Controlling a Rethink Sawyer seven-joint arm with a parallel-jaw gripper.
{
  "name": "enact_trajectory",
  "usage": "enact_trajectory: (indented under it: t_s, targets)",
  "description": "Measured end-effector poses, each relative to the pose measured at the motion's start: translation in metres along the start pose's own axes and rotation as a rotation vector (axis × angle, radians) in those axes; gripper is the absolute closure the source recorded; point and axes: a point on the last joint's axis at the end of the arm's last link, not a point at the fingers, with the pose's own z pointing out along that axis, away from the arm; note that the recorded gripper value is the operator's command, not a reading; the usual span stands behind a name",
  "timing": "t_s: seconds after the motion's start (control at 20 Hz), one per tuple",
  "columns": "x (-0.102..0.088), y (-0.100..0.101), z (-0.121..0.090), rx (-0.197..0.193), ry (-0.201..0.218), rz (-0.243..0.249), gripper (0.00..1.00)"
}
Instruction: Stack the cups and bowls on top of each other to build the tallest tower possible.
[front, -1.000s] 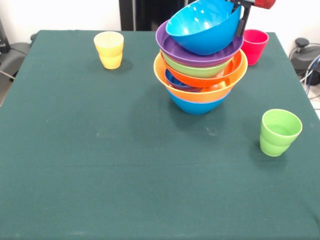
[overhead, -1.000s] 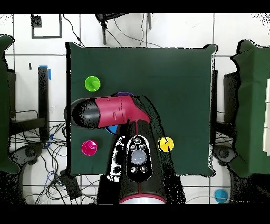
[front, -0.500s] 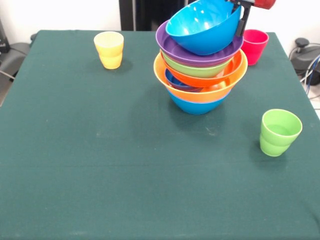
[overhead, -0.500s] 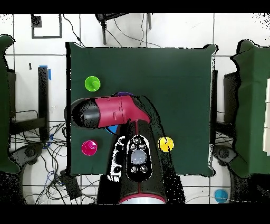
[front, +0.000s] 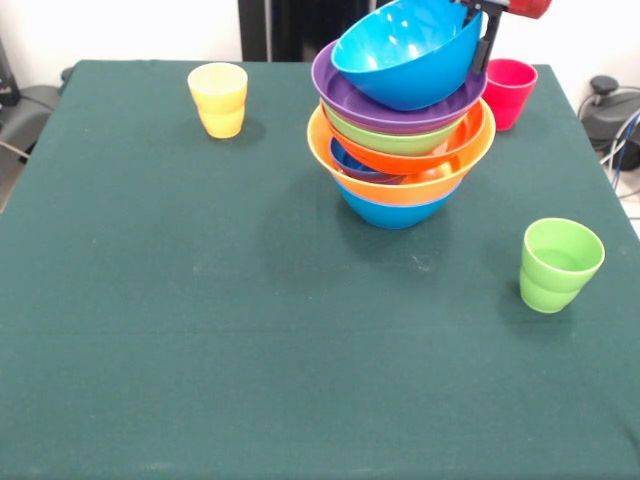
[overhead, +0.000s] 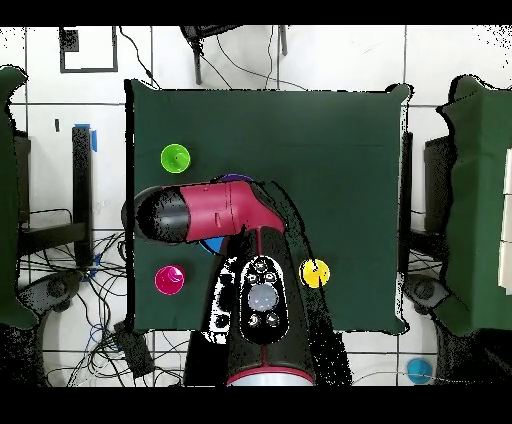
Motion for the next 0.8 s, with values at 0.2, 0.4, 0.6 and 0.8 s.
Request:
enact_trajectory:
  t_s: [0.2, 0.4, 0.6, 0.8]
  targets:
    - [-0.001, -0.001, 0.000, -0.001, -0.001, 0.002, 1.00]
    - [-0.002, -0.004, 0.001, -0.002, -0.001, 0.006, 1.00]
    - [-0.003, -0.009, 0.003, 0.000, 0.003, 0.015, 1.00]
    - [-0.004, -0.015, 0.005, 0.000, 0.006, 0.025, 1.00]
